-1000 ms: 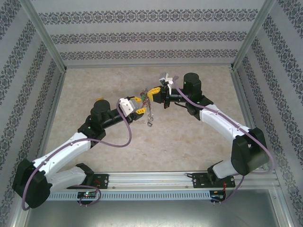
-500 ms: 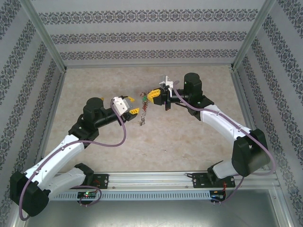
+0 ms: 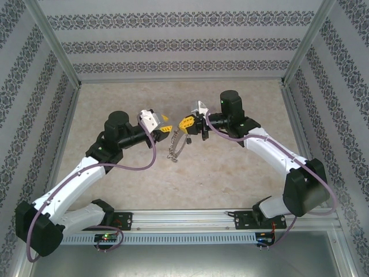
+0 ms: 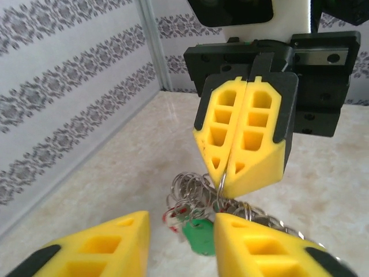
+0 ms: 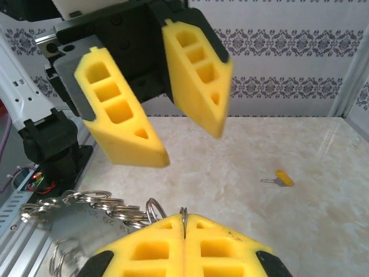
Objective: Put the keys on the keyring
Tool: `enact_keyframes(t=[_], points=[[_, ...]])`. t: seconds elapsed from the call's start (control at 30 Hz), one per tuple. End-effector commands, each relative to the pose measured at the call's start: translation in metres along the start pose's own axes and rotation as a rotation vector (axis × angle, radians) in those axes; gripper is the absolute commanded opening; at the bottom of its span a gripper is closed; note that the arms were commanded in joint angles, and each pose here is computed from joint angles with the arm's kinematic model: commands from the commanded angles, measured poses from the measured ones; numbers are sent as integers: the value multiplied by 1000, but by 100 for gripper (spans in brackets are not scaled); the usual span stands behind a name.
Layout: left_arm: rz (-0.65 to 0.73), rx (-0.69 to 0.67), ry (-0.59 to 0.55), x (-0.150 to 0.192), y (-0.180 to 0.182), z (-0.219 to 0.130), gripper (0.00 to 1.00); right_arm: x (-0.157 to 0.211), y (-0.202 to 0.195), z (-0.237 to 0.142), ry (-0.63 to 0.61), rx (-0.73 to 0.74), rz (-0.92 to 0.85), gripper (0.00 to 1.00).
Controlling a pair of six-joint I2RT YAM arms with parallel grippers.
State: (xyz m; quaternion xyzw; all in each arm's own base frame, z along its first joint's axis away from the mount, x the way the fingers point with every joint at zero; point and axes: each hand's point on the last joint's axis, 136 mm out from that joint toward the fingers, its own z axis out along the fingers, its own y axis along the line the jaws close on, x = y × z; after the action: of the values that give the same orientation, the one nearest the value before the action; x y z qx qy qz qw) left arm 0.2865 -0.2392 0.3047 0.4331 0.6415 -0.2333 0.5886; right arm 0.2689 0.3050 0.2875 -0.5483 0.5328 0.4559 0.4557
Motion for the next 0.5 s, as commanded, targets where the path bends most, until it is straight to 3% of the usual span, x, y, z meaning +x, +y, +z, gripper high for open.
enact_keyframes(t=[0.0, 0.2, 0.47], points=[[-48, 48, 4, -4, -1, 4, 30, -23, 10, 0, -34, -40, -106, 0], [-36, 54, 23, 7, 2, 14, 24, -24, 11, 3, -31, -41, -105, 0], [-33, 97, 24, 13, -5, 18, 24, -27, 8, 4, -31, -36, -92, 0]])
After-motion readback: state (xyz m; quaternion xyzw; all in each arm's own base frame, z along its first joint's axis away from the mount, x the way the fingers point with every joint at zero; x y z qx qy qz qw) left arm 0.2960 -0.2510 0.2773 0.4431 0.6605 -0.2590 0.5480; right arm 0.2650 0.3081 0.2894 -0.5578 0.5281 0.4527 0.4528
